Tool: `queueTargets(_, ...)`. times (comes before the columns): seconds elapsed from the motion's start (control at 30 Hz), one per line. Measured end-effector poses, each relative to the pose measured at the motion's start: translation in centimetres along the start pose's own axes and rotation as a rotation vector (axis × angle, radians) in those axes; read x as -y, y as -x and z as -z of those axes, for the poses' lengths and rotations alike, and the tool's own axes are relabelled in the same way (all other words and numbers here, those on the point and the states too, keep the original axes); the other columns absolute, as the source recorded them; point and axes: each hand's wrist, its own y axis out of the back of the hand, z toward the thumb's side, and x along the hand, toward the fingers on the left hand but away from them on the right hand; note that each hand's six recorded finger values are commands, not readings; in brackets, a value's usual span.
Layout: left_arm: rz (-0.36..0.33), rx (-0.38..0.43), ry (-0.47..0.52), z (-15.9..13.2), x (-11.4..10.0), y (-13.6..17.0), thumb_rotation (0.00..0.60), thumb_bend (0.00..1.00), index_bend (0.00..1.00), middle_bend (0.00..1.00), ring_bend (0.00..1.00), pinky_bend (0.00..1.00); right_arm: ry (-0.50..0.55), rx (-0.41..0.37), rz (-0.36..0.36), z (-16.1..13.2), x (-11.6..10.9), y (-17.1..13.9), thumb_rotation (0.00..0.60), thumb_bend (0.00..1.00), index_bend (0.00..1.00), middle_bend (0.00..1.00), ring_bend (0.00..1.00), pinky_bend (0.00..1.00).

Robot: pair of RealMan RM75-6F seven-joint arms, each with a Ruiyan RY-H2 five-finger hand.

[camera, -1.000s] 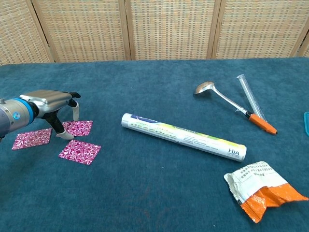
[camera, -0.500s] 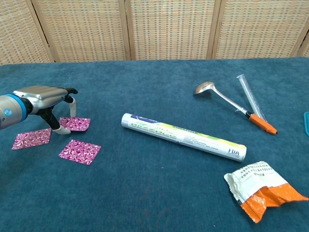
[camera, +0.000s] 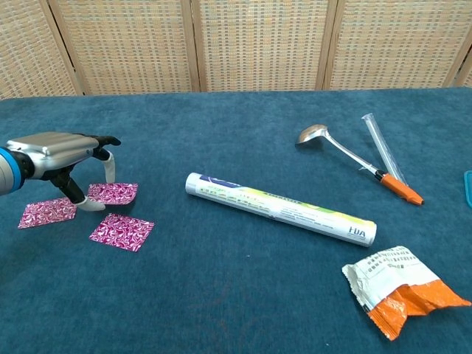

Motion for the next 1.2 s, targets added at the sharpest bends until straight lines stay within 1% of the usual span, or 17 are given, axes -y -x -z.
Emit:
queueTargets(0.23,-0.001,0.08,-0.002,-1.7,0.1,1.5,0.513,0.23,0.46,0.0,0.0,0.0,-0.002,0.0,0.002,0.0,-0.1,0.0,0.6,0.0,0.22,0.19,0.0,0.0)
queueTargets(0.37,0.001,0.138,-0.01,-3.2,0.3,2.5,0.514,0.22,0.46,0.0,0.0,0.0,0.0,0.001,0.004,0.0,-0.1,-0.1,0.6,0.0,0.22,0.19,0.0,0.0)
queueTargets(0.5,0.008,0.174,-0.026,-4.0,0.7,3.2,0.513,0.22,0.46,0.0,0.0,0.0,0.001,0.003,0.006,0.1,-0.1,-0.2,0.6,0.0,0.22,0.19,0.0,0.0)
queueTargets(0.63,0.009,0.179,-0.051,-4.2,1.0,3.4,0.513,0.22,0.45,0.0,0.0,0.0,0.003,0.005,0.007,0.2,-0.2,-0.2,0.6,0.0,0.22,0.19,0.0,0.0)
queueTargets(0.73,0.009,0.163,-0.066,-3.8,1.3,3.2,0.512,0.22,0.45,0.0,0.0,0.0,0.005,0.006,0.008,0.3,-0.2,-0.3,0.6,0.0,0.22,0.19,0.0,0.0)
queueTargets(0.97,0.035,0.14,-0.072,-3.4,1.9,3.0,0.513,0.2,0.45,0.0,0.0,0.0,0.006,0.004,0.007,0.3,-0.1,-0.2,0.6,0.0,0.22,0.19,0.0,0.0)
queueTargets(1.1,0.058,0.138,-0.049,-3.5,2.1,3.0,0.514,0.16,0.42,0.0,0.0,0.0,0.006,0.005,0.009,0.3,-0.2,-0.2,0.6,0.0,0.22,0.19,0.0,0.0)
queueTargets(1.2,0.047,0.134,-0.058,-3.4,2.0,3.0,0.513,0.16,0.39,0.0,0.0,0.0,0.006,0.005,0.008,0.3,-0.1,-0.2,0.6,0.0,0.22,0.19,0.0,0.0)
